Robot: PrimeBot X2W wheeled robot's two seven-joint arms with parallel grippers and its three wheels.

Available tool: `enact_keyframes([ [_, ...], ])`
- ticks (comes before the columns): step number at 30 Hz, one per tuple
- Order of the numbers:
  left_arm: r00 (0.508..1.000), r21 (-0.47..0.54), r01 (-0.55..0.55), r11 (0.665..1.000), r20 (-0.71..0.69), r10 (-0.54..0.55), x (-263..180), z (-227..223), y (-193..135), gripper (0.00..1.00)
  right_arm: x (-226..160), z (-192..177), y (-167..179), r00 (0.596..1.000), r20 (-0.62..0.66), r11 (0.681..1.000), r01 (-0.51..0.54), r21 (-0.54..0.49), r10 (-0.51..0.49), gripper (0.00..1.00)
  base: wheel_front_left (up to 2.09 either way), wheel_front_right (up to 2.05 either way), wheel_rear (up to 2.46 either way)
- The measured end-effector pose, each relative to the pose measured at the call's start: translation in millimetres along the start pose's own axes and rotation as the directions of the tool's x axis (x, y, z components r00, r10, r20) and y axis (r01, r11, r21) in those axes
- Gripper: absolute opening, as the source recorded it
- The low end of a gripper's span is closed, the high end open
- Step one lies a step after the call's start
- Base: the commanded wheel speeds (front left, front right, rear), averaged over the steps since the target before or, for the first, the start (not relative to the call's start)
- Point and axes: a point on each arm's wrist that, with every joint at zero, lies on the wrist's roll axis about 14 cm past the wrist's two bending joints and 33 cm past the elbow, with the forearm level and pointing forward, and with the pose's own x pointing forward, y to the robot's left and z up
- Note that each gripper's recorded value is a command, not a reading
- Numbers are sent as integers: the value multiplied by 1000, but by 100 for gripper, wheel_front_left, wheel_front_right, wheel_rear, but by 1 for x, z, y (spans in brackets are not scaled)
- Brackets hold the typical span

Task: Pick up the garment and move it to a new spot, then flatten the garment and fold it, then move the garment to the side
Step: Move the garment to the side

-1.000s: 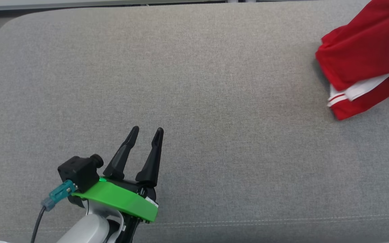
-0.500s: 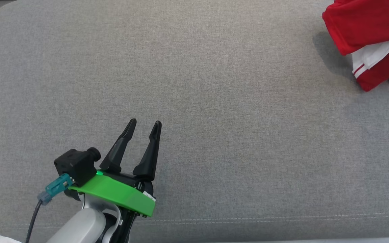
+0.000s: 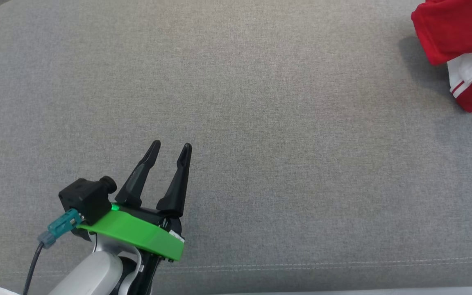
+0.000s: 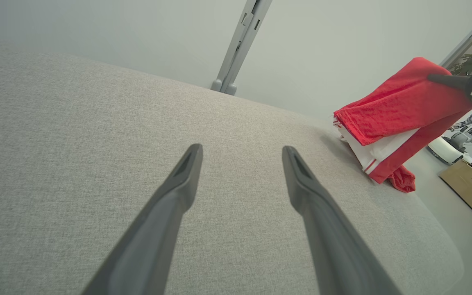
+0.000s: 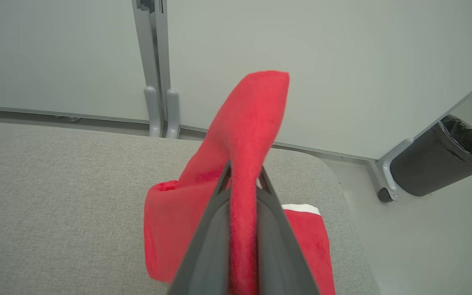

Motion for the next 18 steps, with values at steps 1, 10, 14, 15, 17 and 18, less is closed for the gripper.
enact_keyframes([
  [1,1000,4,1,1000,1,-1,1,0,0,100,1,-2,-4,1000,-4,1000,9,-6,-9,0,0,0,0],
  [10,1000,33,11,999,0,-11,10,3,1,100,12,-23,-28,997,-46,998,62,-17,-63,0,0,0,0],
  [14,999,44,41,998,9,-41,18,6,-7,100,11,-36,-44,993,-64,995,96,-6,-96,0,0,0,0],
  [15,999,47,53,997,8,-53,20,7,-9,100,10,-39,-48,992,-65,994,105,-5,-106,0,0,0,0],
  [17,996,52,83,995,9,-83,26,8,-17,100,8,-44,-56,990,-69,992,123,-7,-123,0,0,0,0],
  [18,995,56,97,994,8,-98,29,8,-20,100,7,-46,-59,989,-70,992,129,-9,-130,0,0,0,0],
])
